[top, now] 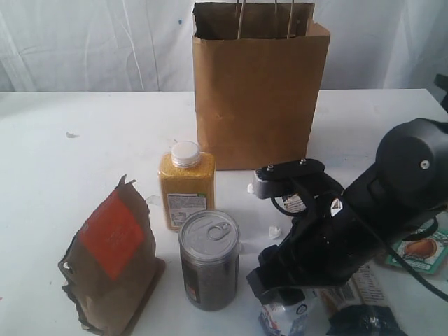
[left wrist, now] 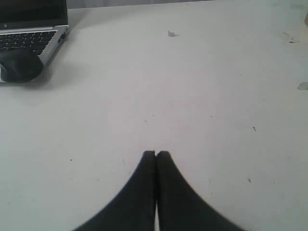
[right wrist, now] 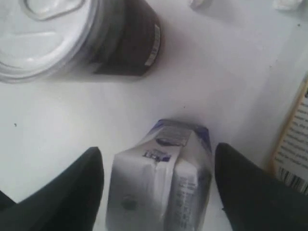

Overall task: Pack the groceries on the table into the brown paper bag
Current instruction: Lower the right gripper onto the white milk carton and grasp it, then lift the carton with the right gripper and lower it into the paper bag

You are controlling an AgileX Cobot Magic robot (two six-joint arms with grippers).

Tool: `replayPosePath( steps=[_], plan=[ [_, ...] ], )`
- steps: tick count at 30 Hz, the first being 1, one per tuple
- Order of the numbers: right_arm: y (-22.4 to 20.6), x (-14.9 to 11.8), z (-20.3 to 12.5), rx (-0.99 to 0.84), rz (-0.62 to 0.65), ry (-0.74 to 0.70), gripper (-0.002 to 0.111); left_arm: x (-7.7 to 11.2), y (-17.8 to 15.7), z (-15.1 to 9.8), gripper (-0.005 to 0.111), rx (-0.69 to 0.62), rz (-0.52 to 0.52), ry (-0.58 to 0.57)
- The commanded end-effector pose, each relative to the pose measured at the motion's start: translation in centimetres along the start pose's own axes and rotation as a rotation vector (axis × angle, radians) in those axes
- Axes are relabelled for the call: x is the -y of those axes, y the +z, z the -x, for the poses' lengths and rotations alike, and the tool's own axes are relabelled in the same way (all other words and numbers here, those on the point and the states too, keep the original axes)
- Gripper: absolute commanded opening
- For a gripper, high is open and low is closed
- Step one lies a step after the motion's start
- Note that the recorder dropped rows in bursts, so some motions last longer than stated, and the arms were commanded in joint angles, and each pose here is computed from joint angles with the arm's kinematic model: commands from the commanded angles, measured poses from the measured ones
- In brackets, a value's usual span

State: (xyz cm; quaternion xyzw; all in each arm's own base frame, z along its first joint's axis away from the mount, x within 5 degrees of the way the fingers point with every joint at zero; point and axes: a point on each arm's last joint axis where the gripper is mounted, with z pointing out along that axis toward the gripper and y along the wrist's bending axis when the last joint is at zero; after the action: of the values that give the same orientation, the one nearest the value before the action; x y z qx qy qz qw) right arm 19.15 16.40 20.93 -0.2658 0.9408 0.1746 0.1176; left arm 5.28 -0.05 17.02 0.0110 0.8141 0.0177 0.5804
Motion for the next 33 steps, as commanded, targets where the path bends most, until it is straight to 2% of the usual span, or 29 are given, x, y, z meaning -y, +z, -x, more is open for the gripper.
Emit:
replayPosePath(
  steps=[1,8,16,19,25,29,33],
  plan=[
    [0.9,0.3,-0.2,-0.028,-0.008,-0.009,0.061,0.0,0.0,-0.1,0.000,0.003,-0.002,-0.005],
    [1.5,0.4,-0.3,-0.057,-0.010,-0.003,0.058,0.0,0.0,-0.1,0.000,0.003,-0.002,-0.005],
    [1.5,0.8,0.1,-0.013,-0.050,-0.043,0.031,0.0,0.0,-0.1,0.000,0.003,-0.002,-0.005],
    [1.5,0.9,0.4,0.013,-0.066,-0.058,0.026,0.0,0.0,-0.1,0.000,0.003,-0.002,-0.005],
    [1.3,0.9,0.4,0.022,-0.065,-0.055,0.024,0.0,0.0,-0.1,0.000,0.003,-0.002,-0.005],
    [-0.3,0.2,0.7,0.055,-0.039,0.011,0.024,0.0,0.0,-0.1,0.000,0.003,-0.002,-0.005],
    [-2.6,-0.2,0.8,0.139,-0.044,-0.022,0.024,0.0,0.0,-0.1,0.000,0.003,-0.002,-0.005]
  ],
)
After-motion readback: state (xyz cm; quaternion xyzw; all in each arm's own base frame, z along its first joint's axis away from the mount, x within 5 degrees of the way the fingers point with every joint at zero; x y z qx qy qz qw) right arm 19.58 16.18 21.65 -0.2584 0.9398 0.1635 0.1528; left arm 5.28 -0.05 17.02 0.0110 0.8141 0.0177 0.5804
